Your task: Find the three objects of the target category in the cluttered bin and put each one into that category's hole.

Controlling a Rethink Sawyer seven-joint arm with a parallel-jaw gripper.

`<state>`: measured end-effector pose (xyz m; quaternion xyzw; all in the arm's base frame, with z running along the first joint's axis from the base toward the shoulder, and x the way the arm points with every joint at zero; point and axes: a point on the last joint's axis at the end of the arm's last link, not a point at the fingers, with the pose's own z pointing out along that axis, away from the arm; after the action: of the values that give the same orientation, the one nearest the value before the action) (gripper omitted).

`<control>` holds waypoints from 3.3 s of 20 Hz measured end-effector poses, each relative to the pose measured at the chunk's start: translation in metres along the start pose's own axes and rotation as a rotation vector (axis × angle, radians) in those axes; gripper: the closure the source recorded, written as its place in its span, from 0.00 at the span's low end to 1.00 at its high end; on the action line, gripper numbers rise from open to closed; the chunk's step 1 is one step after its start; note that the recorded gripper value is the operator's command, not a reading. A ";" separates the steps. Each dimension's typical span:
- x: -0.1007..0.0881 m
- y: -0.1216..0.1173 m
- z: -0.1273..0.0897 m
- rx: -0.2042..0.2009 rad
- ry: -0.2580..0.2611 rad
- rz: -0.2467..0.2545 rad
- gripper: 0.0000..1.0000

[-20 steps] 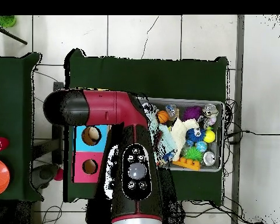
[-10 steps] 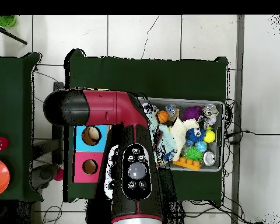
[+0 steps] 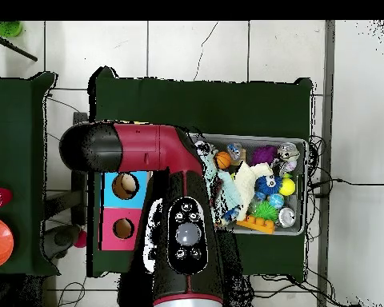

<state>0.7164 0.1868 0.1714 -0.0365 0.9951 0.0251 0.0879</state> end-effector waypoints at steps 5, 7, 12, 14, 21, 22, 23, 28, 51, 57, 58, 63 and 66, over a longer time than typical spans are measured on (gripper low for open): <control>0.000 0.000 0.000 0.000 0.000 0.000 0.00; 0.000 0.000 0.000 0.000 0.000 0.000 0.00; 0.000 0.000 0.000 0.000 0.000 0.000 0.00; 0.000 0.000 0.000 0.000 0.000 0.000 0.00; -0.003 0.000 -0.007 0.001 -0.012 -0.001 0.00; -0.003 0.000 -0.008 0.001 -0.013 -0.001 0.00; -0.005 0.000 -0.012 0.001 -0.018 -0.001 0.00; -0.010 0.001 -0.027 0.002 -0.022 -0.002 0.00; -0.015 -0.002 -0.050 0.007 -0.015 -0.001 1.00; -0.014 -0.003 -0.041 0.012 -0.015 -0.003 1.00; -0.014 -0.004 -0.041 0.012 -0.016 -0.003 1.00; -0.013 -0.005 -0.028 0.017 -0.026 -0.006 1.00; -0.012 -0.005 -0.023 0.020 -0.031 -0.007 1.00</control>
<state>0.7248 0.1816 0.1965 -0.0388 0.9937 0.0156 0.1037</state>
